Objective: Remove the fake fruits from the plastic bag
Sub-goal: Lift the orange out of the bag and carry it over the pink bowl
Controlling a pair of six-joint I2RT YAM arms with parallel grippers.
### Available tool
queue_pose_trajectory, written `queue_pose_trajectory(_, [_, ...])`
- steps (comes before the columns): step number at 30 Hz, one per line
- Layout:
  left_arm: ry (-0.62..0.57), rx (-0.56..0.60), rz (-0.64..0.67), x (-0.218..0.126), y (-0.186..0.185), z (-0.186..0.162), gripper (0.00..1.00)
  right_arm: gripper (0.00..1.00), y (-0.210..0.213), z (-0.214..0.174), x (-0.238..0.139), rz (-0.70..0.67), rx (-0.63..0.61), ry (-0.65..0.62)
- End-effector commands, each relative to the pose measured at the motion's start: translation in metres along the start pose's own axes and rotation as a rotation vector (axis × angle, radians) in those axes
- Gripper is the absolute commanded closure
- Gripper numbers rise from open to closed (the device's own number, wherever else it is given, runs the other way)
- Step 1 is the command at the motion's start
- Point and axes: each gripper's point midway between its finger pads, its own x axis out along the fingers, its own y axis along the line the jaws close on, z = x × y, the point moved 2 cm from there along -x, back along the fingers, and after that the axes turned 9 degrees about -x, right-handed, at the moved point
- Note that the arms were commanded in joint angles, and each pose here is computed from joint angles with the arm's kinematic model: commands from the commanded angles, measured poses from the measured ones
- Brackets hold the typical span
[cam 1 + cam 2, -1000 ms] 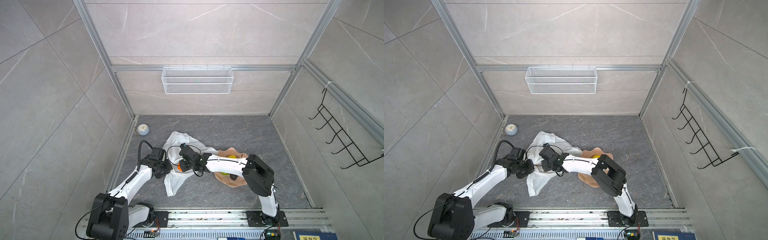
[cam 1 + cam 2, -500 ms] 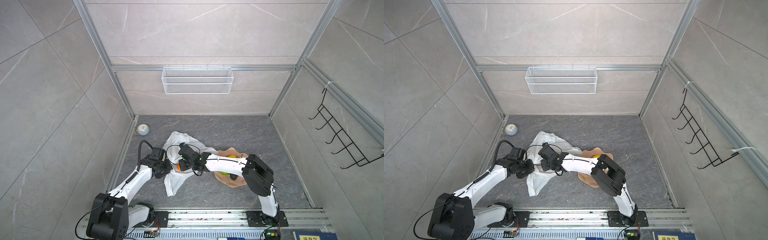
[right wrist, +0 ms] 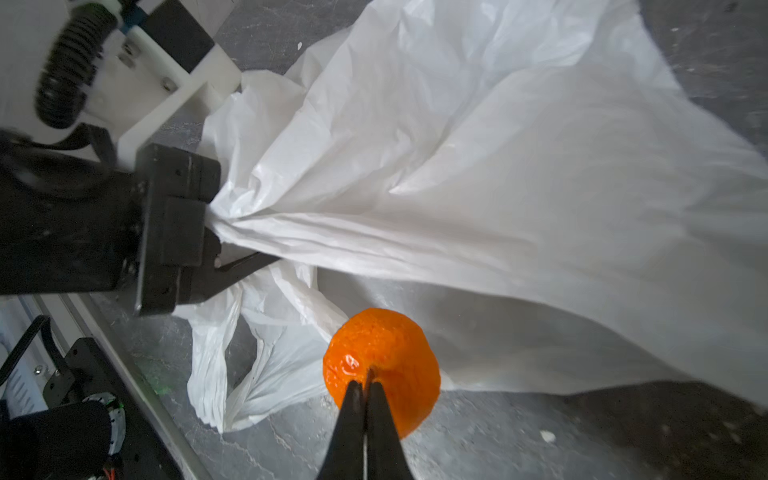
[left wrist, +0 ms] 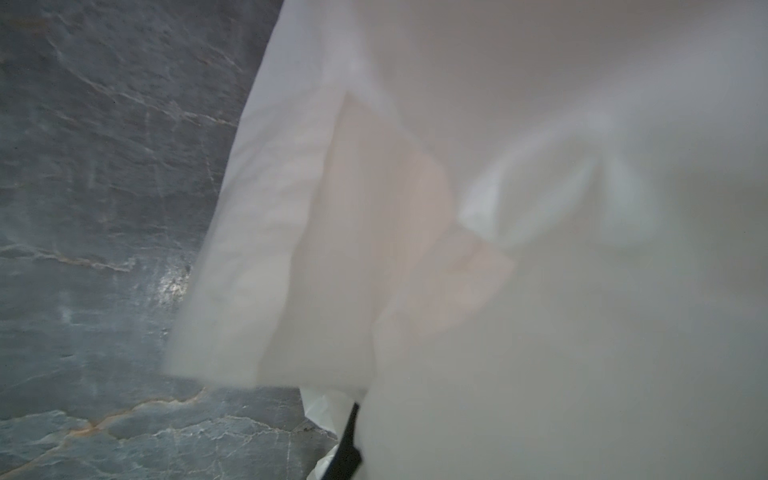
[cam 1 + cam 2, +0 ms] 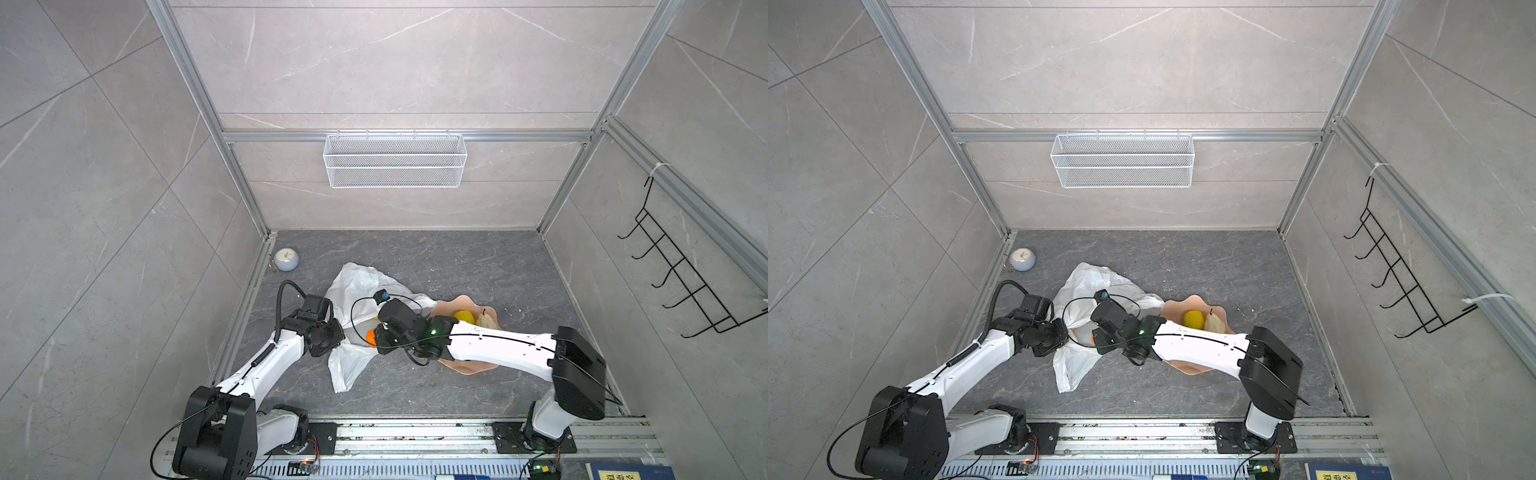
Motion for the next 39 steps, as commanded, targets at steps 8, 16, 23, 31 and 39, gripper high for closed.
queue_pose_trajectory(8, [-0.022, 0.002, 0.006, -0.003, -0.002, 0.004, 0.92, 1.00, -0.071, -0.035, -0.081, -0.204, 0.099, 0.006])
queue_pose_trajectory(16, [-0.024, 0.004, 0.004, -0.004, -0.005, 0.006, 0.92, 1.00, -0.120, -0.044, -0.113, -0.299, 0.169, -0.014])
queue_pose_trajectory(23, [-0.025, 0.009, 0.004, -0.009, -0.006, 0.006, 0.92, 1.00, -0.161, -0.040, -0.112, -0.363, 0.219, -0.003])
queue_pose_trajectory(31, [-0.024, 0.009, 0.005, -0.010, -0.004, 0.004, 0.92, 1.00, -0.187, -0.034, -0.090, -0.364, 0.281, 0.005])
queue_pose_trajectory(39, [-0.024, 0.007, 0.010, -0.009, -0.001, 0.002, 0.92, 1.00, -0.197, -0.031, -0.066, -0.360, 0.306, 0.023])
